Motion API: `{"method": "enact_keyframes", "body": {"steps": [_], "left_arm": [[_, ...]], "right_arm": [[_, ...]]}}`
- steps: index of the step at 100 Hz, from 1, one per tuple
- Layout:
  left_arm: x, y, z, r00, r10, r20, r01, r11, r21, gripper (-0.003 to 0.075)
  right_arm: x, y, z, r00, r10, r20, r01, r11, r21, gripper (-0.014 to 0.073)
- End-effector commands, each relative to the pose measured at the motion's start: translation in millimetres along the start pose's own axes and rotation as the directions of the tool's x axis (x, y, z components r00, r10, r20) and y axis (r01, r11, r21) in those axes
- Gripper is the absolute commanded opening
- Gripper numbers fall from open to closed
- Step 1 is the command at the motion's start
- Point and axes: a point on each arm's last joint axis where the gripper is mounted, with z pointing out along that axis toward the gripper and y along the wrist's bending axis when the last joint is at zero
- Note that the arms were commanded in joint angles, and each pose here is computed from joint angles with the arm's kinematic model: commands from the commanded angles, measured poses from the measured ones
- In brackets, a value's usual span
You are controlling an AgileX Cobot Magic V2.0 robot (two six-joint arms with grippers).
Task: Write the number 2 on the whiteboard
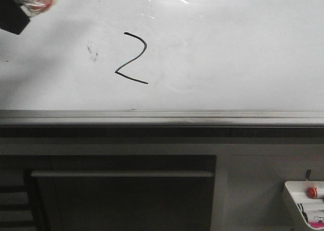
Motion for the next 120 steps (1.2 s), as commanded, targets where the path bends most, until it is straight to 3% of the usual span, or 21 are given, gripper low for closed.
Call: {"method": "enact_keyframes", "body": {"steps": [1,12,27,61,92,120], "left_arm": [[-3.8,22.7,-12.4,0.982,-0.12,0.145,0.14,0.98,-0.138,0.0061],[4.5,40.0,-12.7,0.953,-0.21,0.22,0.256,0.945,-0.206,0.0062],[9.9,54.9,-11.5,0.937,-0.221,0.27,0.298,0.909,-0.291,0.0061],[14.3,60.7,2.0,0.938,-0.255,0.235,0.317,0.906,-0.281,0.0069],[15.4,58.2,2.5,0.94,-0.263,0.216,0.315,0.912,-0.261,0.0301],[13.9,51.5,-8.2,0.95,-0.228,0.215,0.281,0.924,-0.258,0.0308]], "right_arm": [[-1.7,3.5,-6.1,0.999,0.009,0.039,-0.009,1.0,0.003,0.0333],[-0.6,3.1,-4.0,0.999,0.012,0.033,-0.012,1.0,-0.002,0.0333],[-1.7,2.0,-4.1,0.999,0.012,0.045,-0.013,1.0,0.011,0.0333],[-2.0,1.7,-4.1,0.999,0.012,0.048,-0.013,1.0,0.014,0.0333],[-2.0,1.7,-4.1,0.999,0.014,0.048,-0.015,1.0,0.014,0.0333],[-1.5,1.8,-4.1,0.997,0.069,0.043,-0.069,0.998,0.01,0.0333]]}}
